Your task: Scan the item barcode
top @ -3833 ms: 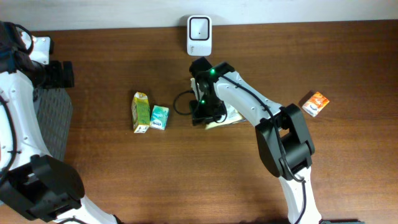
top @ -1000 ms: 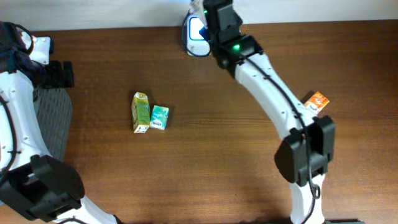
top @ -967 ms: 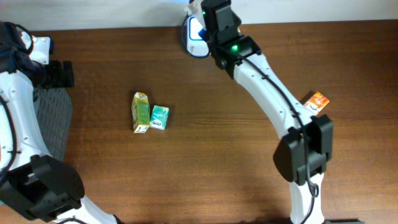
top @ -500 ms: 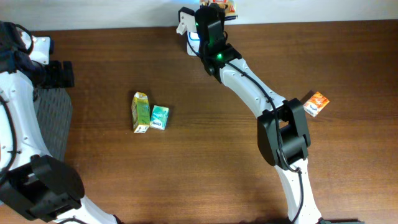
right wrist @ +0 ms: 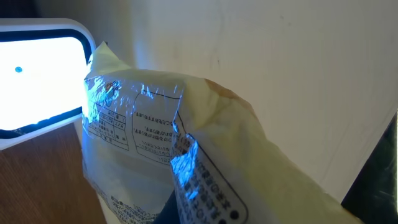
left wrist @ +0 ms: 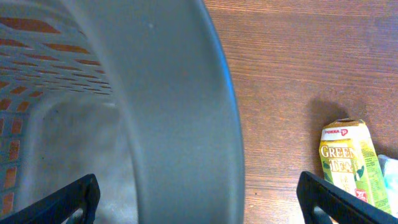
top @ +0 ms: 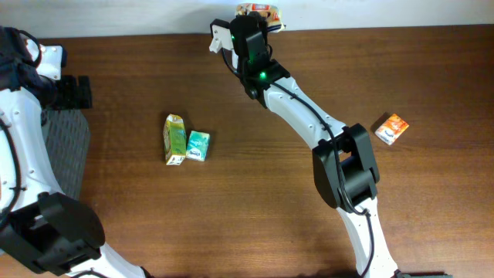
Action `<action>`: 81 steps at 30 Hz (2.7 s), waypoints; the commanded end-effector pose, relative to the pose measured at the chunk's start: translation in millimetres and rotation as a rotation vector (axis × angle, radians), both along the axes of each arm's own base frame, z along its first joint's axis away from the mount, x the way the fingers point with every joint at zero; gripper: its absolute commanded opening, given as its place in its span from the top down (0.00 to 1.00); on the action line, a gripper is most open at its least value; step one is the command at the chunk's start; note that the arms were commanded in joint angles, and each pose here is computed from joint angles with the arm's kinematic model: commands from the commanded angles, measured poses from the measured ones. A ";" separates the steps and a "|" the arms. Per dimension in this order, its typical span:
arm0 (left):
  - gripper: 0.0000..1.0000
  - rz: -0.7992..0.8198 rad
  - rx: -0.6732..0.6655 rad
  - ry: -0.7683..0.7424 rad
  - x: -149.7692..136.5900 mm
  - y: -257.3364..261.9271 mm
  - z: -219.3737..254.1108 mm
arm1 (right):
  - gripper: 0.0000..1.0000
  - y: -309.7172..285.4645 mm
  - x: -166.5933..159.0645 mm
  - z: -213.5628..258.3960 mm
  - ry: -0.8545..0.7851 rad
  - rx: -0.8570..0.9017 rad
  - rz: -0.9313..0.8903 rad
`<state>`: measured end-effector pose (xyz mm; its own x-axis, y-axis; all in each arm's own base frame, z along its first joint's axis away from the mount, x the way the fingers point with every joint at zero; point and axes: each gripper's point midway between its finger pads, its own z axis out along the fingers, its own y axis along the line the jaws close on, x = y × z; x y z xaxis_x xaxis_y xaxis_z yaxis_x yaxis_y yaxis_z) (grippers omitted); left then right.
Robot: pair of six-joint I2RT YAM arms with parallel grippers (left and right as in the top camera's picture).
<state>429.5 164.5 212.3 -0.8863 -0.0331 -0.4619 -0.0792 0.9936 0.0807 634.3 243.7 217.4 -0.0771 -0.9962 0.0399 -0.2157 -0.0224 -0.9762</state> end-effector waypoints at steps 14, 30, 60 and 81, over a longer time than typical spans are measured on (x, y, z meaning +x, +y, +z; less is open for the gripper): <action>0.01 -0.015 -0.003 0.007 -0.5 -0.7 -2.8 | 0.96 -21.8 -24.5 105.5 -0.162 0.300 -0.105; 0.01 -0.015 -0.003 0.007 -0.5 -0.7 -2.8 | 0.96 -290.3 -204.6 61.6 0.775 1.699 -0.703; 0.01 -0.015 -0.003 0.007 -0.5 -0.7 -2.8 | 0.00 -144.2 -163.9 10.4 1.195 1.694 -0.690; 0.01 -0.014 -0.003 0.007 -0.6 -0.3 -2.8 | 0.83 154.2 -237.5 -171.4 1.294 1.362 -0.319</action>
<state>429.5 164.5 212.3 -0.8863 -0.0331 -0.4619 -0.0792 0.9936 0.0807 403.9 403.1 62.2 -0.7806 -0.3421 -0.5232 -0.5892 0.6822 0.4330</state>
